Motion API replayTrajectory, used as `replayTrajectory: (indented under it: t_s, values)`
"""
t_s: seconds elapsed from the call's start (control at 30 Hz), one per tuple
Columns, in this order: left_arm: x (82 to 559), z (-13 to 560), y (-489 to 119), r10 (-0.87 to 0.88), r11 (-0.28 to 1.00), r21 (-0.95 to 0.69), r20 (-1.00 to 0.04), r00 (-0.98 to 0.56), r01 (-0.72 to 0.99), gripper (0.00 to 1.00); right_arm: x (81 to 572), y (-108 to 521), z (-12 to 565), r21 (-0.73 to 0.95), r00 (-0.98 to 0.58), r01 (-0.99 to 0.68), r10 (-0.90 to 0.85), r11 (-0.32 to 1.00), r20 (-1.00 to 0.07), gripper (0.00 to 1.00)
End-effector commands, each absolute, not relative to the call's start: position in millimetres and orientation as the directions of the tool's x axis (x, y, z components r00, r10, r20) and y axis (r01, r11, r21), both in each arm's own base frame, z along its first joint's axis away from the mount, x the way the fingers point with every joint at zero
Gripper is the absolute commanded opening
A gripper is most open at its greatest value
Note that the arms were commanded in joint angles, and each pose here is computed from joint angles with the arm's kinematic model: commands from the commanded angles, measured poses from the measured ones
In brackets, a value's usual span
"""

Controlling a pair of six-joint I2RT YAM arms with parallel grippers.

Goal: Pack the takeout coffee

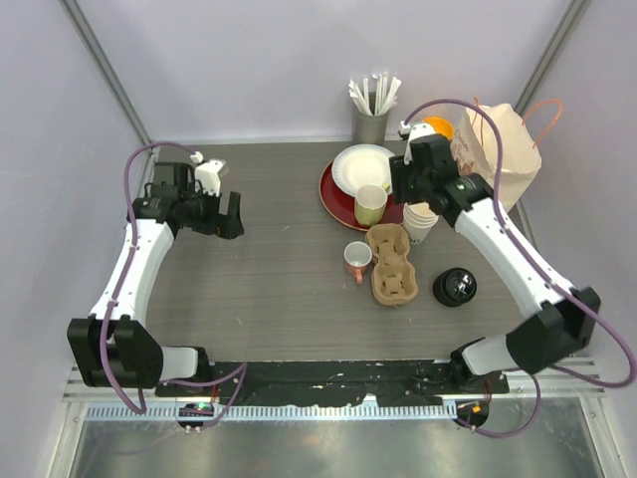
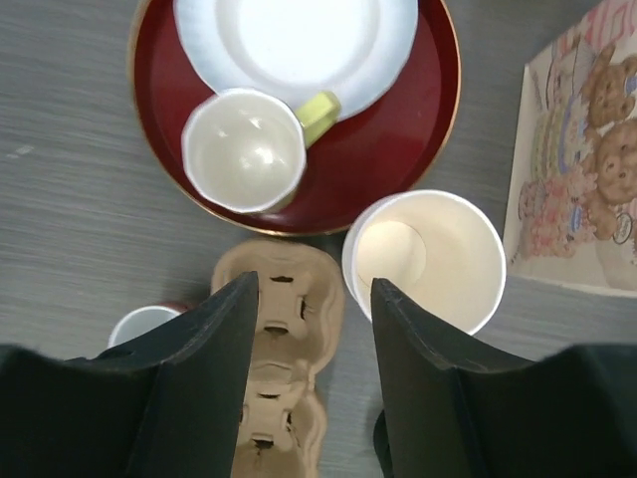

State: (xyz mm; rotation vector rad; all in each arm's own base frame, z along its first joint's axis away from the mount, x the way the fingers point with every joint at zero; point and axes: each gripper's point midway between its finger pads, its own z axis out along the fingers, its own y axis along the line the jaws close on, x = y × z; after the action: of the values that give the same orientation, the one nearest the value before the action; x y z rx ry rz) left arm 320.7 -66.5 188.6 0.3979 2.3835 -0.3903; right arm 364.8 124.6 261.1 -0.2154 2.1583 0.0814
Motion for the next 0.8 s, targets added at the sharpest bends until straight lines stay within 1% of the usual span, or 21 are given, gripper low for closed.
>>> replayTrajectory:
  t_s: [0.0, 0.1, 0.27, 0.37, 0.47, 0.6, 0.67, 0.77]
  values:
    - [316.2, 208.0, -66.8, 0.189, 0.902, -0.152, -0.701, -0.687, 0.404, 0.96, 356.1, 105.6, 234.1, -0.147, -0.684, -0.163, -0.219, 0.976, -0.695, 0.5]
    - [316.4, 206.4, -66.0, 0.193, 0.903, -0.148, -0.699, -0.689, 0.403, 0.95, 361.1, 114.9, 226.8, -0.121, -0.694, -0.186, -0.217, 0.975, -0.687, 0.5]
    - [321.7, 204.4, -64.4, 0.178, 0.911, -0.149, -0.698, -0.694, 0.384, 0.95, 365.5, 113.9, 208.6, -0.15, -0.729, -0.196, -0.246, 0.969, -0.638, 0.51]
    - [323.7, 205.9, -65.2, 0.168, 0.913, -0.154, -0.703, -0.691, 0.379, 0.94, 367.8, 110.0, 201.1, -0.178, -0.74, -0.189, -0.259, 0.966, -0.621, 0.46]
    - [324.1, 207.7, -66.9, 0.162, 0.91, -0.163, -0.706, -0.689, 0.381, 0.94, 372.1, 106.4, 197.7, -0.205, -0.741, -0.178, -0.268, 0.962, -0.615, 0.45]
    - [324.1, 208.4, -66.8, 0.152, 0.913, -0.167, -0.707, -0.69, 0.372, 0.93, 378.6, 103.0, 198.5, -0.239, -0.736, -0.173, -0.287, 0.955, -0.613, 0.3]
    - [323.8, 209.4, -66.8, 0.152, 0.913, -0.165, -0.71, -0.687, 0.373, 0.93, 381.5, 103.5, 199.1, -0.241, -0.734, -0.173, -0.288, 0.955, -0.615, 0.27]
    - [323.5, 210.6, -66.5, 0.155, 0.913, -0.161, -0.713, -0.684, 0.375, 0.93, 383.1, 105.8, 198.7, -0.237, -0.735, -0.177, -0.288, 0.955, -0.614, 0.21]
